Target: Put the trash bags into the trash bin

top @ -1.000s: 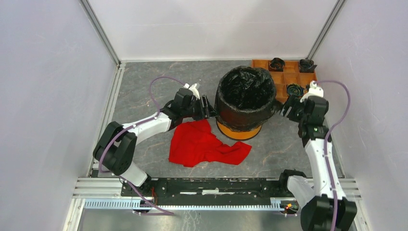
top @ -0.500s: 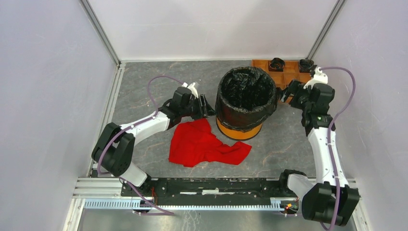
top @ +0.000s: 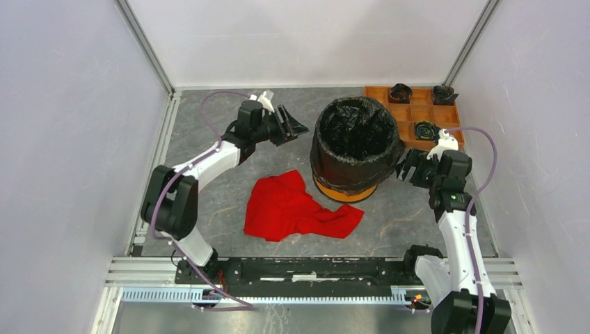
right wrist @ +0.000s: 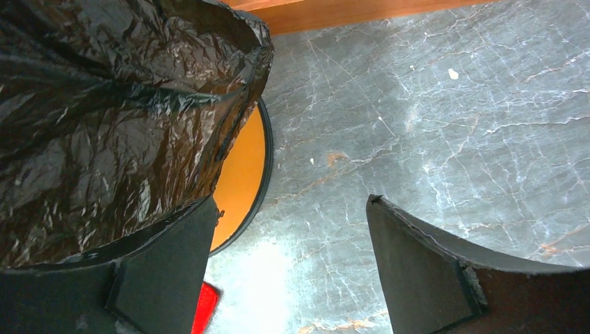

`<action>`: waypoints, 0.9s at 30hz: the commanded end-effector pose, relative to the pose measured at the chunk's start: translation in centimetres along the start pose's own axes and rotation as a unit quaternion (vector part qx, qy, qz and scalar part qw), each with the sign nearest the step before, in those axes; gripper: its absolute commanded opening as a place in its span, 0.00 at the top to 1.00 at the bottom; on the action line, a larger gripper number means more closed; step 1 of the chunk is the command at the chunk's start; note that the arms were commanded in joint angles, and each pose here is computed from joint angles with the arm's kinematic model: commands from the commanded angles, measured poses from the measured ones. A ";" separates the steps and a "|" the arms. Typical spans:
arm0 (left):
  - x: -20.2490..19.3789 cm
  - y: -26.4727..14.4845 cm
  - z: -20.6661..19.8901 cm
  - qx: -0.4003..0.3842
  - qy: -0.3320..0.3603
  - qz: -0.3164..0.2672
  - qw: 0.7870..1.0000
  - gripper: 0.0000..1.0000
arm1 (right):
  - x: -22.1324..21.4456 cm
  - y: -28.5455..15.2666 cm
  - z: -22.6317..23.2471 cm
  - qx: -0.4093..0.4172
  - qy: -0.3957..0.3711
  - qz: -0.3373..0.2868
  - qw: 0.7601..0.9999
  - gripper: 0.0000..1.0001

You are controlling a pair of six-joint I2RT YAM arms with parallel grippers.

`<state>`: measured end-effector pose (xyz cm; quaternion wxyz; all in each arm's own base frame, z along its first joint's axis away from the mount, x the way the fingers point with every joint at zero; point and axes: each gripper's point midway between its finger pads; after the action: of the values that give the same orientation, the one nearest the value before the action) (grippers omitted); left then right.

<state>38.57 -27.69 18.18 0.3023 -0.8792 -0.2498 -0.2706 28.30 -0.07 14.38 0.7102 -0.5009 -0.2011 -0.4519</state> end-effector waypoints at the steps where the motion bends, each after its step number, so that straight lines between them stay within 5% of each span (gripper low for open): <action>1: 1.9 2.8 -3.4 -0.081 -0.032 0.000 0.996 0.34 | 0.6 -1.1 0.0 -0.007 -0.030 -0.012 0.999 0.14; 14: -5.3 8.1 -2.2 -0.094 -0.051 0.082 0.991 0.45 | -3.5 1.6 3.6 0.131 0.008 0.013 0.991 0.14; 27: -6.4 7.6 -0.7 -0.064 -0.040 0.089 0.993 0.47 | -4.2 1.6 1.3 0.064 -0.008 0.036 0.997 0.14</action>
<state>39.94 -34.15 11.18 0.2663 -0.9199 -0.1908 -0.2154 26.64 2.86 8.30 0.7614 -0.4709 -0.1808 -0.4071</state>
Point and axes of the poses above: each gripper's point midway between its finger pads, its own y axis out along the fingers, its own z axis along the line the jaws close on, x = y × z, and after that the axes turned 10 degrees about y, right-handed
